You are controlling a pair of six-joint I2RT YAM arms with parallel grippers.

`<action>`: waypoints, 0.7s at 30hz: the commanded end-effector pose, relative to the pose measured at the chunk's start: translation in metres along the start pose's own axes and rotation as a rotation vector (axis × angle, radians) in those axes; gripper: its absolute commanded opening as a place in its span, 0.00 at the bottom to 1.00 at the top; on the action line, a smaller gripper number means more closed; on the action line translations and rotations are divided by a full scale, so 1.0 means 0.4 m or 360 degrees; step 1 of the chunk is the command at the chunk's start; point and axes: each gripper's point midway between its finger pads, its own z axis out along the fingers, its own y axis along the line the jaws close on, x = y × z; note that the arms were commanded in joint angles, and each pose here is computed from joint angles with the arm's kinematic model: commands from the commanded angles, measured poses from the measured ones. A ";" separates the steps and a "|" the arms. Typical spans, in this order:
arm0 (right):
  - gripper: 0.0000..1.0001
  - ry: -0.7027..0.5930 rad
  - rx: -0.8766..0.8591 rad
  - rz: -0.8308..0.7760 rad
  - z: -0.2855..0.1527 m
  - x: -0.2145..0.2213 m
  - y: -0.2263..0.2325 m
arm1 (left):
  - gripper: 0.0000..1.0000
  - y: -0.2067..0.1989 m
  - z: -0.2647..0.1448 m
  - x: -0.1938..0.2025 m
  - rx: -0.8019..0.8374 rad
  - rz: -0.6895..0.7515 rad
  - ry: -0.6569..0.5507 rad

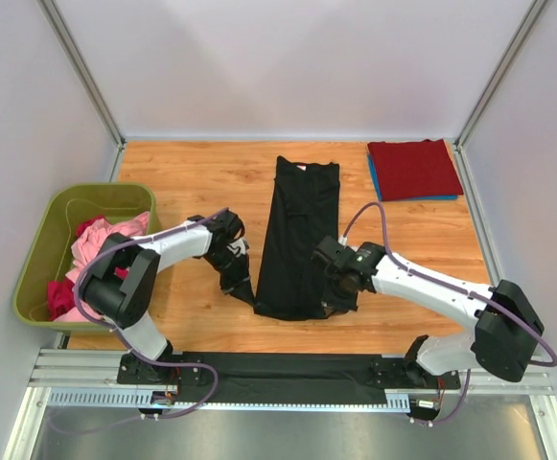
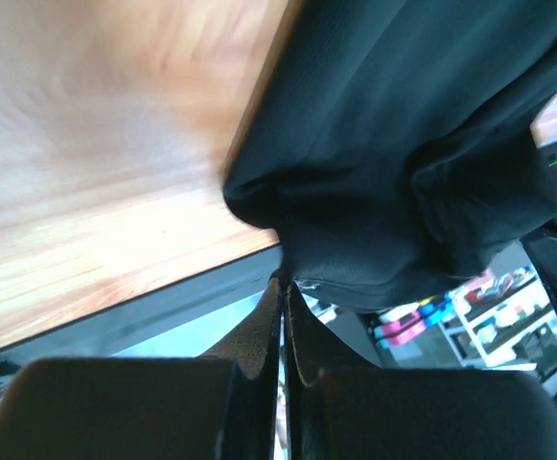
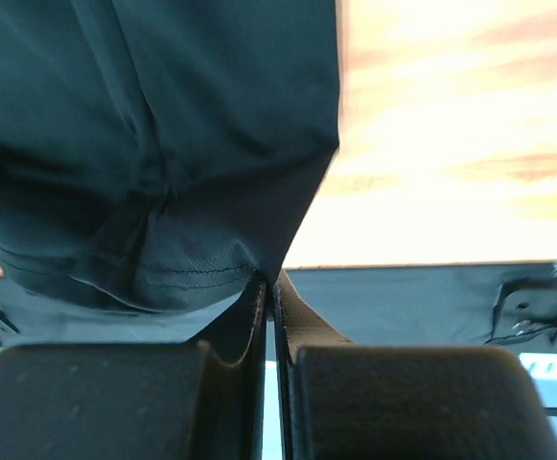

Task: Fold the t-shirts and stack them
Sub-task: Fold the tshirt

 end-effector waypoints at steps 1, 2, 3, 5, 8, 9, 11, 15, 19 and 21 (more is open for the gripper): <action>0.00 -0.0043 0.0027 -0.0098 -0.019 -0.067 -0.008 | 0.00 -0.025 -0.045 -0.049 -0.0028 -0.0018 -0.0059; 0.00 -0.0056 0.0014 -0.0137 -0.027 -0.087 -0.003 | 0.00 -0.041 -0.060 -0.076 -0.0019 -0.0021 -0.0091; 0.00 -0.0061 0.0019 -0.0105 -0.027 -0.113 -0.008 | 0.00 -0.046 -0.067 -0.086 -0.0020 -0.0033 -0.0094; 0.00 -0.0065 0.0019 -0.0123 -0.032 -0.149 0.002 | 0.00 -0.057 -0.082 -0.117 0.0001 -0.0060 -0.0118; 0.00 -0.0057 0.0060 -0.0152 -0.028 -0.205 -0.006 | 0.00 -0.092 -0.107 -0.173 0.0045 -0.0085 -0.0153; 0.00 -0.0087 0.0041 -0.0172 -0.041 -0.240 0.002 | 0.00 -0.111 -0.117 -0.197 0.0062 -0.0086 -0.0170; 0.00 -0.0054 0.0065 -0.0178 -0.028 -0.266 0.002 | 0.00 -0.138 -0.130 -0.242 0.0084 -0.0093 -0.0196; 0.00 -0.0031 0.0041 -0.0169 -0.023 -0.344 0.010 | 0.00 -0.161 -0.136 -0.305 0.0089 -0.0143 -0.0182; 0.00 -0.0074 0.0010 -0.0199 -0.037 -0.437 0.028 | 0.00 -0.185 -0.154 -0.368 0.0116 -0.0168 -0.0219; 0.00 -0.0057 0.0031 -0.0178 -0.027 -0.472 0.015 | 0.00 -0.194 -0.165 -0.403 0.0125 -0.0182 -0.0239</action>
